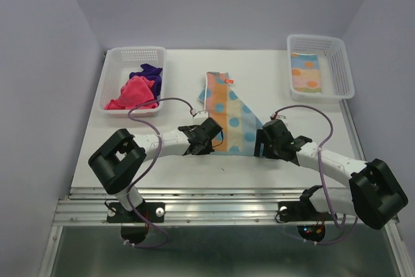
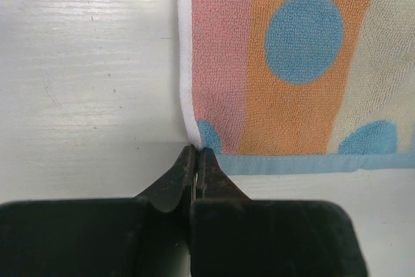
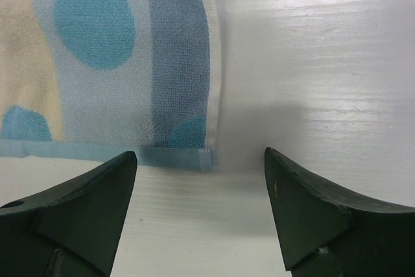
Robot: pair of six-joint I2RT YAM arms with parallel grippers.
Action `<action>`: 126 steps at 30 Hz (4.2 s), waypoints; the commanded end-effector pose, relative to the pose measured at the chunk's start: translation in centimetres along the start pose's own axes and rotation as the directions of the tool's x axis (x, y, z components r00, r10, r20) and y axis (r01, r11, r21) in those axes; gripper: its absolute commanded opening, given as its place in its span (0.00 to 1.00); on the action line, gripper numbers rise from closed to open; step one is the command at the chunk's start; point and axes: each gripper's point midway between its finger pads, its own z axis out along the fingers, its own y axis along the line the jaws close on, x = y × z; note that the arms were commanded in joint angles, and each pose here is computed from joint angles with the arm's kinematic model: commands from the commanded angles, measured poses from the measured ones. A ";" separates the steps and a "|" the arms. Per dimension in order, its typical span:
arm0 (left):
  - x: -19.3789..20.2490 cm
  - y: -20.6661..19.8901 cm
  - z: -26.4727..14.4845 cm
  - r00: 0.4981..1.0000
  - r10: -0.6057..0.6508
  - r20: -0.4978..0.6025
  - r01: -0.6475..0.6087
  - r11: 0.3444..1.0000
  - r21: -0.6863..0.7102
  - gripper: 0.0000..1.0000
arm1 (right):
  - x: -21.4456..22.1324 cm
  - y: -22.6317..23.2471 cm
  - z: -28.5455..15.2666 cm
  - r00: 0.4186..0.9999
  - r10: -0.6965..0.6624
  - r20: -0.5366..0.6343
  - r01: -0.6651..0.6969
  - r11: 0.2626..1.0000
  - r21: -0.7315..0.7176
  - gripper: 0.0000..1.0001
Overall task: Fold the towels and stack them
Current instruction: Flatten out the crumpled towel
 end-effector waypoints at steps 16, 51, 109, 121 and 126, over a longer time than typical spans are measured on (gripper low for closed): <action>5.3 3.8 0.4 0.990 0.039 -0.135 -0.049 0.997 -0.067 0.00 | 2.3 0.0 0.6 0.994 0.003 -0.110 0.006 0.997 0.078 0.35; -18.5 -3.1 -19.3 0.783 -0.226 0.580 0.107 0.967 0.231 0.00 | -15.7 9.1 -13.1 0.854 0.070 0.515 0.086 0.958 -0.274 0.01; -23.3 -1.0 -44.4 0.521 -0.516 0.680 -0.150 0.729 0.668 0.00 | -23.9 16.1 -42.1 0.651 0.232 0.723 0.504 0.580 -0.640 0.01; -22.2 -2.2 -45.5 0.558 -0.509 0.655 -0.217 0.673 0.707 0.00 | -22.6 15.1 -42.3 0.664 0.218 0.716 0.503 0.578 -0.643 0.01; -23.2 -1.7 -42.7 0.525 -0.487 0.698 -0.152 0.753 0.640 0.00 | -24.6 14.1 -39.2 0.625 0.234 0.745 0.425 0.698 -0.576 0.01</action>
